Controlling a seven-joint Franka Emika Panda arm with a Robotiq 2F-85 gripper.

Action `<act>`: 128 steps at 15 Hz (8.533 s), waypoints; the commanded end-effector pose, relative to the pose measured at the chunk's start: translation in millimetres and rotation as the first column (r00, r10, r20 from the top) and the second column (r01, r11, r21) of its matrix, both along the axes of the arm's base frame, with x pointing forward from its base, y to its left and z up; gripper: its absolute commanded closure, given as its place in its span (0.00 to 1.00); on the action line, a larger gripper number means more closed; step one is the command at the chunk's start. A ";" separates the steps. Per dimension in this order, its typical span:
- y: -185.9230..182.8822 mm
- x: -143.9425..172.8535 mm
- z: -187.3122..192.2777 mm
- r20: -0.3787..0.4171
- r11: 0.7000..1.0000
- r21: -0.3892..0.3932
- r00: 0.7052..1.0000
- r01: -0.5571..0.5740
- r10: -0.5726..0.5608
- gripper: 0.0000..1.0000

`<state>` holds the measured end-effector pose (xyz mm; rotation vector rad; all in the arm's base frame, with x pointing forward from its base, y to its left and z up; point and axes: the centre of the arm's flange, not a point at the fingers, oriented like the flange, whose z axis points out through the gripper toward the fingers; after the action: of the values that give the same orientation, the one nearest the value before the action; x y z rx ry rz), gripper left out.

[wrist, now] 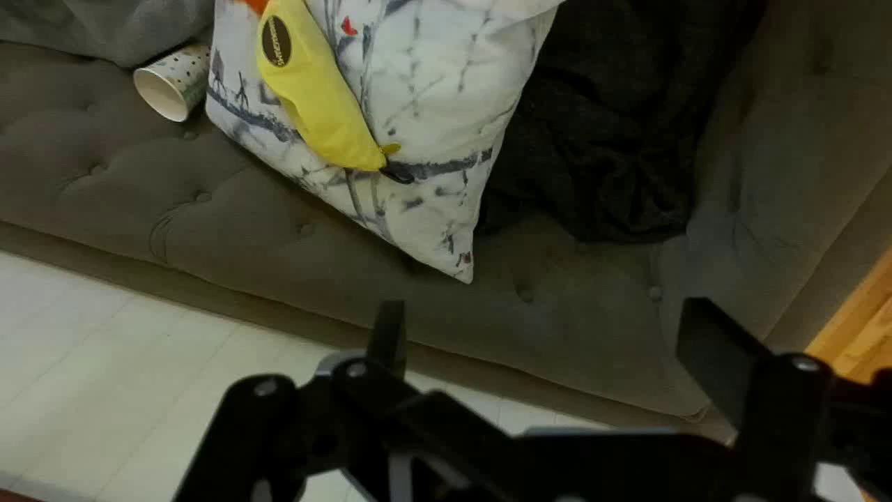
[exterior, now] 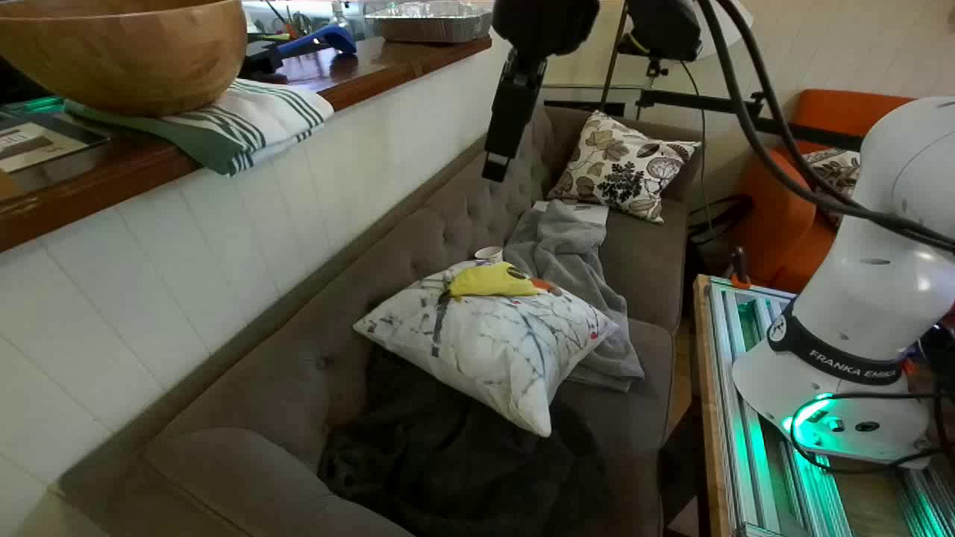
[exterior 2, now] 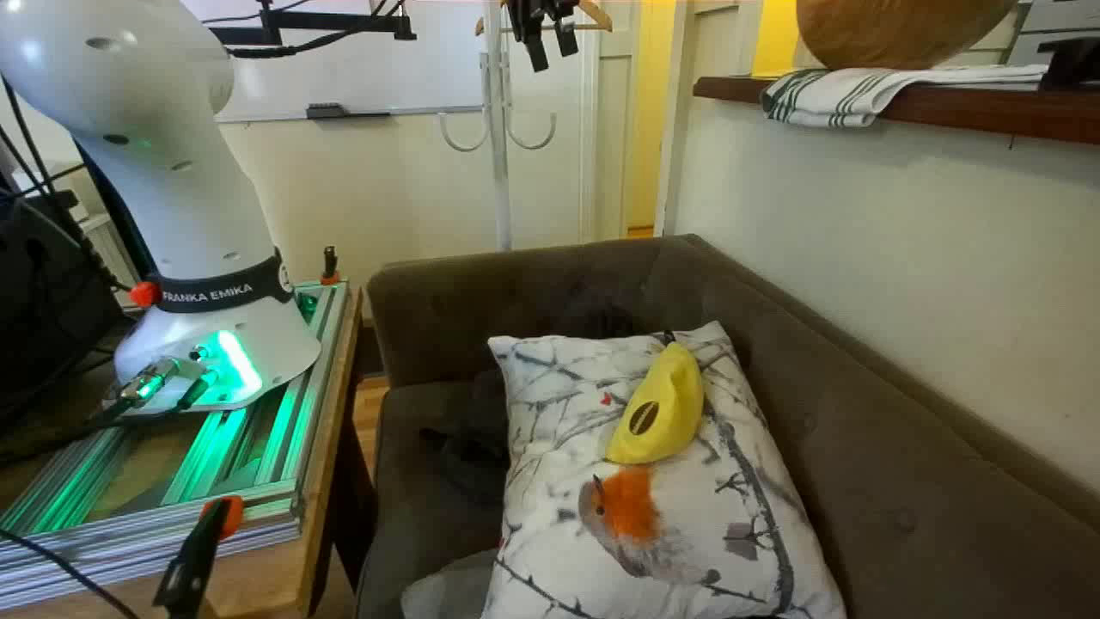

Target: Put the yellow bag on the top table

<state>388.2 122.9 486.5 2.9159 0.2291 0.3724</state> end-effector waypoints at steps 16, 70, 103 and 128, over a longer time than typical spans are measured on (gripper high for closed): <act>-187.2 74.0 -184.4 -0.178 0.987 0.140 0.979 -0.079 0.104 0.00; -264.7 149.6 -341.6 -0.294 0.983 0.172 0.950 -0.058 0.107 0.98; -347.2 189.1 -70.0 0.130 0.669 0.740 0.960 0.074 -0.250 0.96; -460.2 346.4 29.6 0.278 0.377 0.924 0.558 0.067 -0.782 0.96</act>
<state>689.8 -319.9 510.9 3.1816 -1.1299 1.7194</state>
